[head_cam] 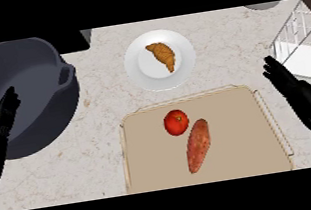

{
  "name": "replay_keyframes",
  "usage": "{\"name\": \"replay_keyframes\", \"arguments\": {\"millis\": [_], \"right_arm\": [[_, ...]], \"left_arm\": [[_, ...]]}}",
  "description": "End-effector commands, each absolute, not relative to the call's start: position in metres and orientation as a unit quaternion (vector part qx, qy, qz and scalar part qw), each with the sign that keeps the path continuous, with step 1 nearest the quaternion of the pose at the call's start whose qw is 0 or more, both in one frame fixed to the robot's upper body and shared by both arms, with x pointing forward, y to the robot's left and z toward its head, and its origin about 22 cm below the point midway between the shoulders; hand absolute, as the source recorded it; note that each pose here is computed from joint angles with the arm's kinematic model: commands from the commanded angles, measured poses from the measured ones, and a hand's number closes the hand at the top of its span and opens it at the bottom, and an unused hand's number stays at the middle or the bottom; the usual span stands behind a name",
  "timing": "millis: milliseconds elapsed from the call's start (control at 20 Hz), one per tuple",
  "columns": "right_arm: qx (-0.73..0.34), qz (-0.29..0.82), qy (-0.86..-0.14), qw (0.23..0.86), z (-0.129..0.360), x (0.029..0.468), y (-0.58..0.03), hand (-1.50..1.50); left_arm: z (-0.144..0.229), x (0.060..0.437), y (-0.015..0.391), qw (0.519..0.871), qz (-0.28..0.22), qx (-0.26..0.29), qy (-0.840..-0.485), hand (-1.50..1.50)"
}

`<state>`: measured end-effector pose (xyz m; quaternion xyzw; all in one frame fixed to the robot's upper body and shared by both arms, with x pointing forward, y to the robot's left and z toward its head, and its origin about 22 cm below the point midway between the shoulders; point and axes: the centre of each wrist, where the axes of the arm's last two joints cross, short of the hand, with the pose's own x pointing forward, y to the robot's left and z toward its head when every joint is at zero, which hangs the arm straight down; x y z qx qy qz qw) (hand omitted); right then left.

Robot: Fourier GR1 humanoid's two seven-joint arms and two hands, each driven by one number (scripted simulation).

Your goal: Pick the sweet potato from the tray and place it in the tiered shelf

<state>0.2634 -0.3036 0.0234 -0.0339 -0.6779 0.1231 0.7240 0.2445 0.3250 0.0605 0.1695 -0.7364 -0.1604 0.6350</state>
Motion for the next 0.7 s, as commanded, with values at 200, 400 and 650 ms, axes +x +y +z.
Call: {"name": "replay_keyframes", "arguments": {"millis": [200, 400, 650], "right_arm": [[-0.24, -0.012, -0.724, 0.647, 0.043, 0.232, -0.337, 1.5], [-0.34, -0.069, -0.554, 0.756, -0.011, 0.179, -0.368, 1.5], [-0.312, -0.083, -0.605, 0.728, -0.014, 0.157, -0.32, -1.5]], "left_arm": [[0.003, 0.208, 0.335, 0.79, -0.009, 0.145, -0.596, 0.0], [-0.003, 0.193, 0.333, 0.818, 0.05, 0.119, -0.56, 0.0], [0.001, 0.189, 0.325, 0.834, 0.061, 0.083, -0.541, 0.0]]}}
